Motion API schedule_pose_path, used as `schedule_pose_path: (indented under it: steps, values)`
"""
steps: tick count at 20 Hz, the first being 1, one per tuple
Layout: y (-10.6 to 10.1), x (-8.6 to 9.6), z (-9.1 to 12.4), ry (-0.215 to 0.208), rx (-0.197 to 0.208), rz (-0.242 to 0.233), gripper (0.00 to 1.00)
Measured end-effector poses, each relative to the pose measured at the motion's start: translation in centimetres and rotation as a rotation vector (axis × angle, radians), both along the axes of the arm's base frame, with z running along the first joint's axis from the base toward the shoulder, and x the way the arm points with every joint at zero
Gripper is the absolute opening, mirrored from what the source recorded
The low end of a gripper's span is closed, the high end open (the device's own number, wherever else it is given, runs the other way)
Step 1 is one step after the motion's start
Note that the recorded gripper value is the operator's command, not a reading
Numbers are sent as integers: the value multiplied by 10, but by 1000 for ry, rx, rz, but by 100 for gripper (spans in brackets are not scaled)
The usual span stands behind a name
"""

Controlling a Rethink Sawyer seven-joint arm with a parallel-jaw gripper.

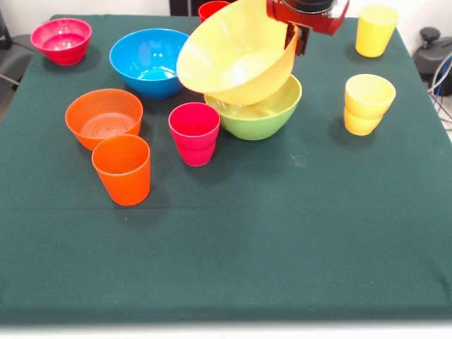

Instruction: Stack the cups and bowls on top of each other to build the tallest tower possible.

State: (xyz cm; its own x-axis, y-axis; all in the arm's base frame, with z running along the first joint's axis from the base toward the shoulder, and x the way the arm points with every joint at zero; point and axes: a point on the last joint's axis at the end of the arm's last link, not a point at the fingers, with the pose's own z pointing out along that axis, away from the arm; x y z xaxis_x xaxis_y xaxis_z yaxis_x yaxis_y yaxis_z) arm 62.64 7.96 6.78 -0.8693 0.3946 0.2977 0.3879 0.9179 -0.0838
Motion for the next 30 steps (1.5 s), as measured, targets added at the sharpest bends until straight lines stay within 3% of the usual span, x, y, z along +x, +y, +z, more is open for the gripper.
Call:
schedule_pose_path:
  steps: [16, 30]
  values:
    - [4, 3, 2, -8, 3, 7, 0]
    - [1, 45, 25, -73, 0, 10, 0]
